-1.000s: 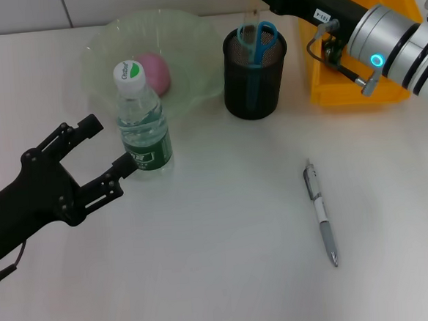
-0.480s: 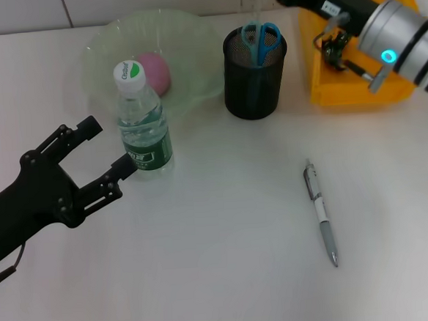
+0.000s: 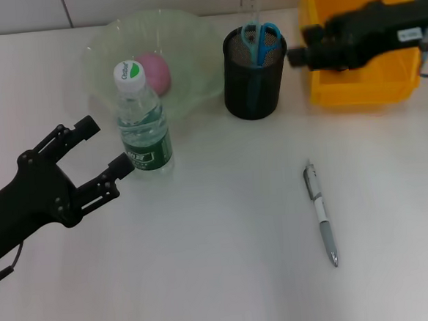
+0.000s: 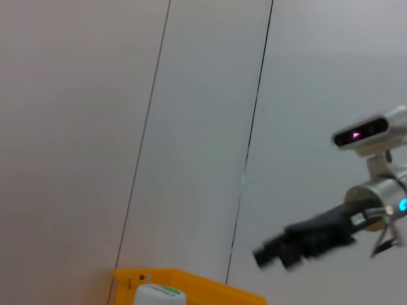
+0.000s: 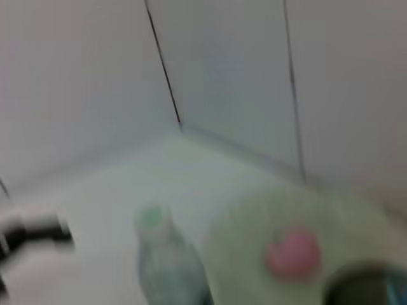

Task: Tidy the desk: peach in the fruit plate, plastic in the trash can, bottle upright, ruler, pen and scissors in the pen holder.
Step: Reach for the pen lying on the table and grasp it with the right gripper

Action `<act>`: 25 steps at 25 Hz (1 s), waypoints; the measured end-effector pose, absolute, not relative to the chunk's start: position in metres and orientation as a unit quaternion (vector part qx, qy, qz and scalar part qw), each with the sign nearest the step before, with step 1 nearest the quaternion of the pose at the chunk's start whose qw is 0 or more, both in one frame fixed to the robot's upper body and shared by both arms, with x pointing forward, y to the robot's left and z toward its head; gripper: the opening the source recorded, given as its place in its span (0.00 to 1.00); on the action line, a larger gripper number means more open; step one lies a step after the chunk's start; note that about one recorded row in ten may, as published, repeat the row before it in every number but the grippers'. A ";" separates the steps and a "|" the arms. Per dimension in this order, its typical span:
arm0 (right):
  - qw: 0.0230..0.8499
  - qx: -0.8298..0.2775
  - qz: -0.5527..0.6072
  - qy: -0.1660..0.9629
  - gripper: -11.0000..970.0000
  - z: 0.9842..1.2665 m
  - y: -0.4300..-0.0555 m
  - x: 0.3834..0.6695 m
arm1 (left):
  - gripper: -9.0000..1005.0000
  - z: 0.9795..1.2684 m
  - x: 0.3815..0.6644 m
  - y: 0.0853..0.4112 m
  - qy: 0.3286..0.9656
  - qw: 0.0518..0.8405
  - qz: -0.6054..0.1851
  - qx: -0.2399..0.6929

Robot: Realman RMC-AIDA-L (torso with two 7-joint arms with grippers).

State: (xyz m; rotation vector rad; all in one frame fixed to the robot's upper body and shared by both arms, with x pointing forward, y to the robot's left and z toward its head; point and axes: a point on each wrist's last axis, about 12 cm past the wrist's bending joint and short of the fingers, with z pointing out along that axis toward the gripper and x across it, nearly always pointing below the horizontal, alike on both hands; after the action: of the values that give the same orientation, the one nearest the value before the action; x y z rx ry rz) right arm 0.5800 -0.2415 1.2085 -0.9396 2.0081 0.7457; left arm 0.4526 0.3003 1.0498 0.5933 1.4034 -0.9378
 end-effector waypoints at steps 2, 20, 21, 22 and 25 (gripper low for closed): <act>0.327 -0.361 0.238 0.840 0.53 1.223 -0.241 0.572 | 0.86 1.050 0.454 0.299 0.612 0.625 -0.410 0.259; 0.124 -0.309 0.097 0.938 0.51 1.196 -0.175 0.557 | 0.86 1.049 0.459 0.296 0.615 0.627 -0.400 0.261; 0.120 -0.309 0.094 0.939 0.51 1.193 -0.172 0.557 | 0.86 1.049 0.458 0.297 0.615 0.628 -0.400 0.260; 0.118 -0.309 0.091 0.939 0.51 1.190 -0.170 0.557 | 0.86 1.048 0.457 0.297 0.616 0.628 -0.400 0.259; 0.108 -0.309 0.088 0.941 0.49 1.178 -0.164 0.557 | 0.86 1.048 0.456 0.298 0.617 0.628 -0.398 0.258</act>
State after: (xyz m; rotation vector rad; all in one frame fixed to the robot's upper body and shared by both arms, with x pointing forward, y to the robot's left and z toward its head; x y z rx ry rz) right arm 0.5571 -0.1641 1.1781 -0.9087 2.7679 0.2590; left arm 0.4562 0.2977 1.0478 0.5916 1.4136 -0.9116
